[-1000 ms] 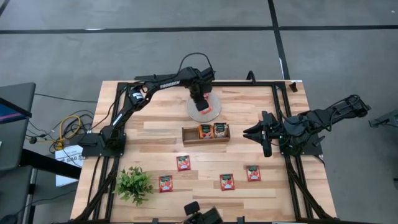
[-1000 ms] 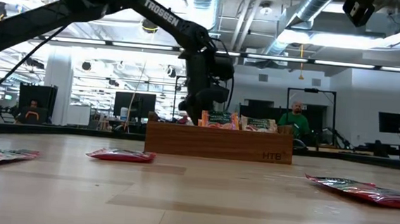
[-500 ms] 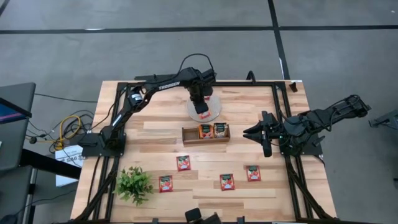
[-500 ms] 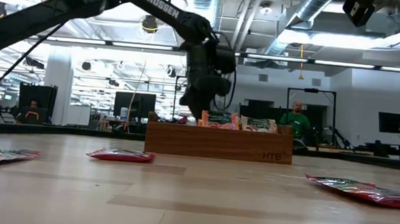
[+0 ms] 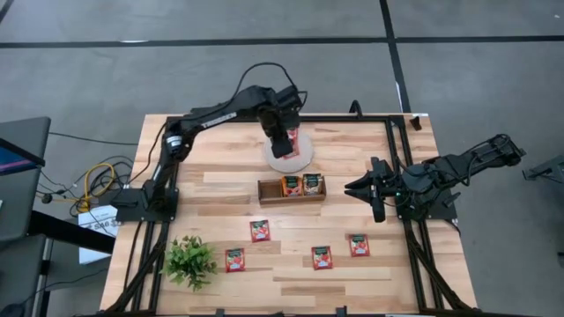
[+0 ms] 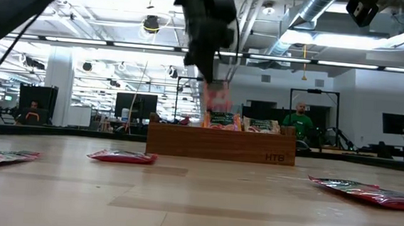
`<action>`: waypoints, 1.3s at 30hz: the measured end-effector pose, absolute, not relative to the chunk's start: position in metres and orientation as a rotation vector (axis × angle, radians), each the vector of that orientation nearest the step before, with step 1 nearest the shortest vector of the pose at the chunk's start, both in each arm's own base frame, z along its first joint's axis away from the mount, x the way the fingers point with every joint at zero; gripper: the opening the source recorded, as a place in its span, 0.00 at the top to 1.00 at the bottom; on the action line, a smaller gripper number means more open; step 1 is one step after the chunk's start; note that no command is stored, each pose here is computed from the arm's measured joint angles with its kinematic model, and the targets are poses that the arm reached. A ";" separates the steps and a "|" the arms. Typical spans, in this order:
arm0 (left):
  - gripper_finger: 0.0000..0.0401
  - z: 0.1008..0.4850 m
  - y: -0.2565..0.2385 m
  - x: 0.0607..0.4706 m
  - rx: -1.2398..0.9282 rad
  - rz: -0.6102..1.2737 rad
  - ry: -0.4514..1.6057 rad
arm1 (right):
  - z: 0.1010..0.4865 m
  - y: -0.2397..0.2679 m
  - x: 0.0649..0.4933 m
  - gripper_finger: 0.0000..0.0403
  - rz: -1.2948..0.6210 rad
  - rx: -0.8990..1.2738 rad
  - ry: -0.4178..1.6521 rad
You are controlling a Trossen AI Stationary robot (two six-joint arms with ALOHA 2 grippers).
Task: Pick & Place Tea
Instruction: Put the orange tea bag into the middle section of the wooden organizer
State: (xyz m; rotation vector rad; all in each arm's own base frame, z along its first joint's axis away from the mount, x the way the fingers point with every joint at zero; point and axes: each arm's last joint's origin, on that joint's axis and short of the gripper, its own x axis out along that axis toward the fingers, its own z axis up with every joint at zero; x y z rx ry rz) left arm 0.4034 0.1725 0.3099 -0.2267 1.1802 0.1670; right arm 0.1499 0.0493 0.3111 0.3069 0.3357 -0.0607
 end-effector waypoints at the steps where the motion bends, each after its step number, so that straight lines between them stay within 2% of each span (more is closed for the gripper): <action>1: 1.00 0.317 0.166 0.402 -0.216 0.162 1.170 | 0.311 0.049 0.150 0.81 -0.061 0.307 0.336; 7: 1.00 0.343 0.118 0.402 -0.157 0.097 1.130 | 0.311 0.049 0.150 0.81 -0.061 0.307 0.336; 13: 1.00 0.345 0.073 0.410 -0.091 0.048 1.144 | 0.311 0.049 0.150 0.81 -0.061 0.307 0.336; 21: 1.00 0.345 0.037 0.416 0.023 0.092 1.149 | 0.311 0.049 0.150 0.81 -0.060 0.306 0.336; 39: 1.00 0.277 0.034 0.434 0.076 0.214 1.216 | 0.311 0.049 0.150 0.81 -0.057 0.305 0.340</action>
